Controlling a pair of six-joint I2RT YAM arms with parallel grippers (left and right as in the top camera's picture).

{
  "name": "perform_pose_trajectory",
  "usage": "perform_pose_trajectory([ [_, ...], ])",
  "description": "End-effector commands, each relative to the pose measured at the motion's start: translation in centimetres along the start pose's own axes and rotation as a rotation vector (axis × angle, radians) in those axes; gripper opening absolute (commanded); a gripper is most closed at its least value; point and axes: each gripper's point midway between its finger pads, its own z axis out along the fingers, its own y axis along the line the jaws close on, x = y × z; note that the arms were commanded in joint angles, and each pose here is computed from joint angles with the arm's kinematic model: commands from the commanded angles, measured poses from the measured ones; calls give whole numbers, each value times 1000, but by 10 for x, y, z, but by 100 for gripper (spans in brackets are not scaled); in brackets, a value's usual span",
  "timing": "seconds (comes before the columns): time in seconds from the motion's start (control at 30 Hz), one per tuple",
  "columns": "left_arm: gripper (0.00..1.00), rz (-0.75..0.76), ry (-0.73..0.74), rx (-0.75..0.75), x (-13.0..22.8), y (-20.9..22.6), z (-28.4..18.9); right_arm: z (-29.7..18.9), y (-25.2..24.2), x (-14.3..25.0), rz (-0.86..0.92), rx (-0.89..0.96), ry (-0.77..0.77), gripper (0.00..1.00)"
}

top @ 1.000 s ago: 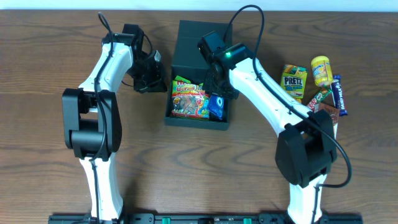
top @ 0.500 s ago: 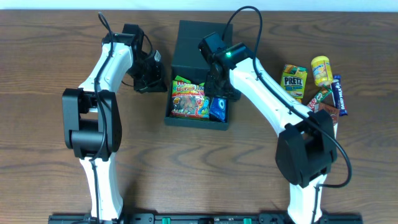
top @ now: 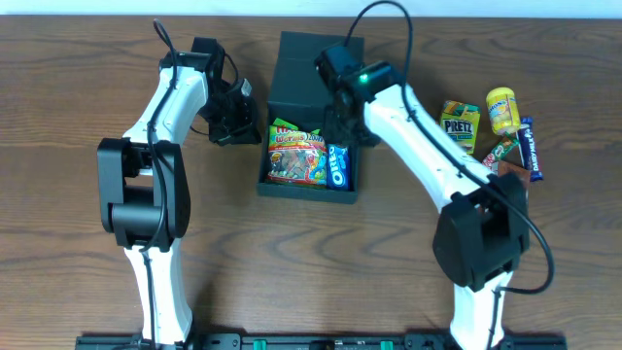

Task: Pack container
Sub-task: 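Carry the Oreo pack left and lower it into the box's right side, then move the right gripper back to the green Pretz box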

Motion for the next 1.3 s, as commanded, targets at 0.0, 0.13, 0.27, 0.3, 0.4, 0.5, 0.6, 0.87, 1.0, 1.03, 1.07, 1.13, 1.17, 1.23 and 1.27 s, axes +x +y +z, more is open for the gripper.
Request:
perform_pose_trajectory([
  [0.0,6,7,0,-7,3,-2,-3,-26,-32,-36,5,78,-120,58],
  [0.13,6,7,0,-7,3,-2,-3,-37,-70,-59,38,105,-157,65],
  [0.27,6,7,-1,-7,3,-2,-3,-35,-125,-76,136,142,-153,75],
  [0.3,6,7,-1,-7,3,-2,-3,-35,-137,-79,163,150,-153,78],
  [0.4,6,7,-1,-7,3,-2,-3,-35,-176,-87,245,172,-158,90],
  [0.5,6,7,-1,-7,3,-2,-3,-32,-206,-90,290,192,-158,99],
  [0.6,6,7,-1,-7,3,-2,-3,-21,-230,-89,334,200,-138,99],
  [0.87,6,7,0,-7,3,-2,-3,21,-241,-85,314,206,-112,99],
  [1.0,6,6,0,-7,3,-2,-3,38,-239,-84,312,191,-107,99],
  [1.03,6,6,0,-7,3,-2,-3,44,-237,-82,311,178,-96,99],
  [1.07,6,6,1,-6,3,-2,-3,49,-234,-81,310,165,-86,99],
  [1.13,6,5,3,-7,4,-1,-3,61,-234,-75,313,164,-60,99],
  [1.17,6,5,3,-7,4,-1,-3,66,-234,-73,311,166,-51,99],
  [1.23,6,4,3,-7,4,-1,-3,74,-234,-69,329,170,-36,99],
  [1.27,6,4,3,-7,4,-1,-3,78,-235,-66,344,173,-28,99],
])
